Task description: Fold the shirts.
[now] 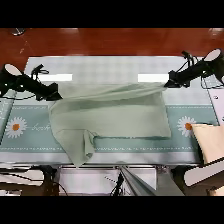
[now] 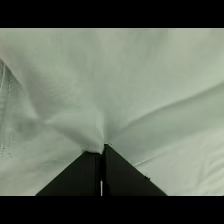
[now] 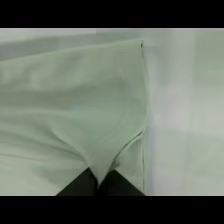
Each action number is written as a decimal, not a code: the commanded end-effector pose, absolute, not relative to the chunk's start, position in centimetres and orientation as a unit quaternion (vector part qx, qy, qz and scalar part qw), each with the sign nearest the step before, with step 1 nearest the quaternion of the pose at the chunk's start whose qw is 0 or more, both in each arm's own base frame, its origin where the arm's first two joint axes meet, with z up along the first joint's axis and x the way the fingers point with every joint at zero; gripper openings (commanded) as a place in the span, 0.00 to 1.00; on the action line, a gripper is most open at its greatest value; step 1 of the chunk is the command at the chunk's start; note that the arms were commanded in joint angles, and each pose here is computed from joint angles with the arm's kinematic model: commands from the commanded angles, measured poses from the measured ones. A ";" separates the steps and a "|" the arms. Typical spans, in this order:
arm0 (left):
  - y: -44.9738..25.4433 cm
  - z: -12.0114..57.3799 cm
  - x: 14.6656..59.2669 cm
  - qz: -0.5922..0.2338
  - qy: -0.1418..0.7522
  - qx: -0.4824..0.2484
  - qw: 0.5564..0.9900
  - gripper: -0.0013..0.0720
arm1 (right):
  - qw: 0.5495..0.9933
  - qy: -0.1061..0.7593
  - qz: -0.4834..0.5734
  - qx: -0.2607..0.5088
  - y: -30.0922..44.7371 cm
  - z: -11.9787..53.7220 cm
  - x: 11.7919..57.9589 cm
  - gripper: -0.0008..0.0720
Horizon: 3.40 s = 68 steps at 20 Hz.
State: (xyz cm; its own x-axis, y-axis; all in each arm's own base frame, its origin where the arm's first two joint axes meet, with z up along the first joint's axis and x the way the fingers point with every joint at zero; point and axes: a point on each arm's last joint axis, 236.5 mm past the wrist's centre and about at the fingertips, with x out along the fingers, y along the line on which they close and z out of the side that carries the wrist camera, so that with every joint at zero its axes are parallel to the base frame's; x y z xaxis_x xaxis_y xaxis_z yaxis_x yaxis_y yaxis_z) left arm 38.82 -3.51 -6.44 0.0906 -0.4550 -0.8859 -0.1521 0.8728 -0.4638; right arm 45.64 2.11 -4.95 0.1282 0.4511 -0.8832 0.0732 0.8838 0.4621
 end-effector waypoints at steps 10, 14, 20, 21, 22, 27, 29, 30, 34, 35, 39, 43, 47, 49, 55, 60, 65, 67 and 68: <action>0.9 -3.0 29.6 -0.078 0.706 -0.253 0.656 0.99 | 0.748 0.616 0.019 0.245 -5.3 -1.1 37.9 0.87; 0.9 -6.5 21.6 -0.025 0.725 -0.327 0.606 0.98 | 0.767 0.555 0.018 0.322 -1.3 -3.0 32.3 0.87; -2.5 -9.1 18.9 -0.028 0.690 -0.385 0.612 0.98 | 0.765 0.549 0.073 0.329 4.7 -2.8 28.2 0.87; -3.0 -9.3 18.9 -0.030 0.687 -0.396 0.609 0.98 | 0.765 0.547 0.082 0.330 5.3 -2.5 28.3 0.87; -3.5 -9.9 18.5 -0.027 0.687 -0.402 0.605 0.98 | 0.760 0.549 0.095 0.336 6.2 -2.2 28.2 0.87; -7.5 -10.7 19.3 -0.082 0.654 -0.424 0.622 0.98 | 0.771 0.518 0.099 0.356 7.5 -1.2 30.0 0.87; -8.3 -11.0 19.0 -0.092 0.664 -0.405 0.622 0.97 | 0.787 0.495 0.051 0.365 4.2 -1.4 31.1 0.87; -8.6 -11.1 18.9 -0.096 0.666 -0.399 0.623 0.72 | 0.788 0.495 0.019 0.366 2.0 -1.9 30.8 0.87; -8.8 -10.9 19.1 -0.106 0.663 -0.396 0.626 0.07 | 0.725 0.575 -0.110 0.362 -4.2 -6.4 24.4 0.87; -8.8 -10.9 19.1 -0.106 0.663 -0.395 0.627 0.07 | 0.702 0.610 -0.099 0.354 -3.2 -7.3 22.3 0.87; -9.0 -10.8 18.9 -0.109 0.665 -0.396 0.623 0.07 | 0.653 0.675 -0.043 0.342 0.1 -8.4 18.5 0.87; -8.9 -10.8 19.0 -0.108 0.664 -0.396 0.625 0.07 | 0.627 0.700 -0.004 0.343 2.4 -9.4 18.5 0.87; -8.9 -10.8 19.0 -0.108 0.664 -0.396 0.624 0.07 | 0.625 0.679 0.030 0.383 5.0 -10.1 21.9 0.86; -8.9 -10.8 19.0 -0.108 0.664 -0.396 0.625 0.07 | 0.631 0.675 0.034 0.381 5.4 -10.5 23.4 0.86; -8.8 -10.4 19.5 -0.112 0.661 -0.392 0.630 0.07 | 0.664 0.655 0.089 0.350 6.1 -7.9 28.2 0.05; -5.6 -4.8 27.6 -0.124 0.592 -0.354 0.714 0.04 | 0.732 0.598 0.100 0.313 3.6 -2.6 35.1 0.05; -3.5 -0.2 36.9 -0.114 0.545 -0.347 0.754 0.04 | 0.734 0.579 0.109 0.338 2.8 -2.4 41.3 0.05; -4.2 0.3 40.1 -0.132 0.545 -0.332 0.759 0.04 | 0.728 0.570 0.119 0.361 3.1 -2.5 43.6 0.05; -4.6 0.2 41.8 -0.137 0.547 -0.331 0.757 0.04 | 0.726 0.567 0.122 0.369 3.0 -2.7 44.6 0.05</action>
State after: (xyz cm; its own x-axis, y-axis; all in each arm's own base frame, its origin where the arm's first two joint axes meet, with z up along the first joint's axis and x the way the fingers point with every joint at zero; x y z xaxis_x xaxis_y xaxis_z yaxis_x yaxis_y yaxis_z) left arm 37.24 -4.13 -0.78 0.3501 -0.5669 -0.7457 -0.1830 0.7393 -0.6480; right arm 41.38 2.99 -2.75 0.2955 0.5626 -0.7721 0.2365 0.7399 0.6297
